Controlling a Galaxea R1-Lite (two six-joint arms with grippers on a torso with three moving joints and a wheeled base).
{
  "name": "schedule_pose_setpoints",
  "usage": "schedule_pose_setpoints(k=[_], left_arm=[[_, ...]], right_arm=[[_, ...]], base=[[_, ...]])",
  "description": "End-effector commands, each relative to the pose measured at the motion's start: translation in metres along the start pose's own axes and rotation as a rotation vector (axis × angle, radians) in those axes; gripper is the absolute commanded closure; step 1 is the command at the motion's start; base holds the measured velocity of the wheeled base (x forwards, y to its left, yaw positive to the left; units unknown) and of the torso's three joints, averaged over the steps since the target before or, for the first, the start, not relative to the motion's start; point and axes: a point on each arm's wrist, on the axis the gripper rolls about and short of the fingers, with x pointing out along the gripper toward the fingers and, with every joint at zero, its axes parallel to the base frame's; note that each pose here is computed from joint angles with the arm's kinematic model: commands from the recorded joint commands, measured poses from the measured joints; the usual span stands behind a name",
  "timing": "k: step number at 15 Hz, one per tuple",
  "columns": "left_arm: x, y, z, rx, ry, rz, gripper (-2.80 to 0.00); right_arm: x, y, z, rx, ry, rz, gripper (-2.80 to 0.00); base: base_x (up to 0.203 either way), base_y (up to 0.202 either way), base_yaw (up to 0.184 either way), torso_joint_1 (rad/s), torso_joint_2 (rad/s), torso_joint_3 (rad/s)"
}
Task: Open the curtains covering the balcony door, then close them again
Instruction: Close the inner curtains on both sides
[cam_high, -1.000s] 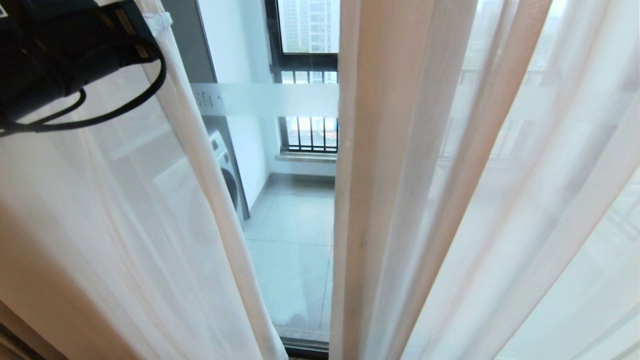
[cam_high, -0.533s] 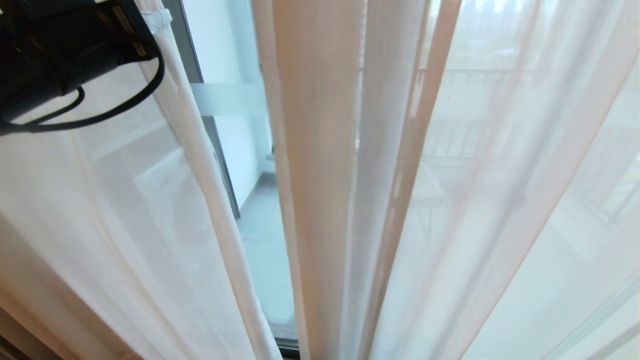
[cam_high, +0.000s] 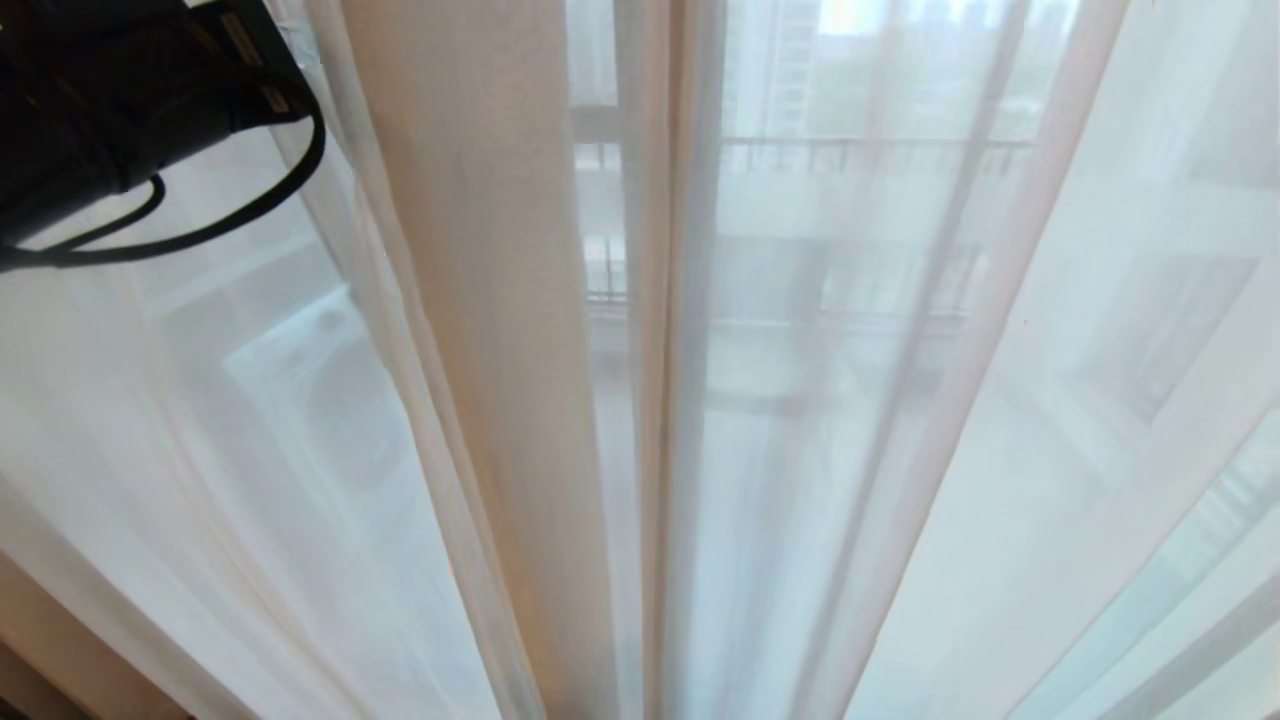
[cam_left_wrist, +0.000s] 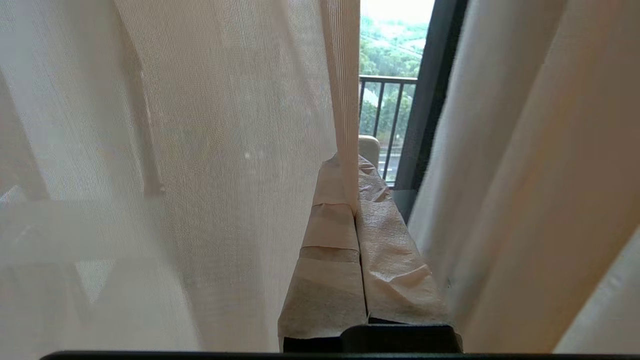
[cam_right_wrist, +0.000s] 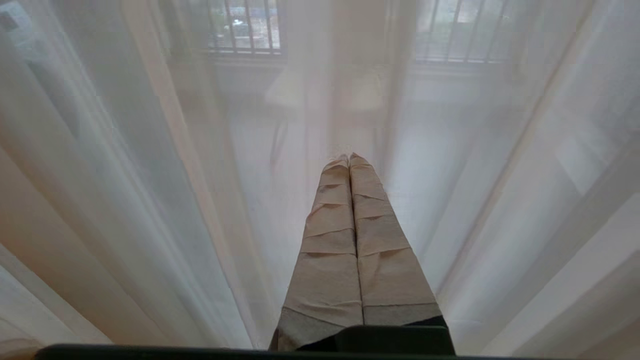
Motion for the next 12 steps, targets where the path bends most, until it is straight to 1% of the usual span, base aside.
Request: schedule_pose_setpoints(k=[1, 4, 6, 12], left_arm=[[0.001, 0.001, 0.000, -0.001, -0.001, 0.003, 0.00], [0.000, 0.001, 0.001, 0.000, -0.004, 0.006, 0.00], [-0.002, 0.001, 0.002, 0.000, -0.009, 0.005, 0.00], [-0.012, -0.002, 0.013, 0.000, -0.042, -0.004, 0.00]], right_arm=[[0.000, 0.000, 0.000, 0.000, -0.001, 0.000, 0.00], [0.000, 0.000, 0.000, 0.000, -0.001, 0.000, 0.00], [0.000, 0.000, 0.000, 0.000, -0.001, 0.000, 0.00], [0.000, 0.000, 0.000, 0.000, -0.001, 0.000, 0.00]], base=[[0.000, -0.191, 0.001, 0.002, 0.00, 0.004], [0.000, -0.188, 0.000, 0.003, 0.00, 0.003], [0.000, -0.133, -0.003, 0.001, 0.00, 0.002], [0.000, 0.000, 0.000, 0.000, 0.00, 0.000]])
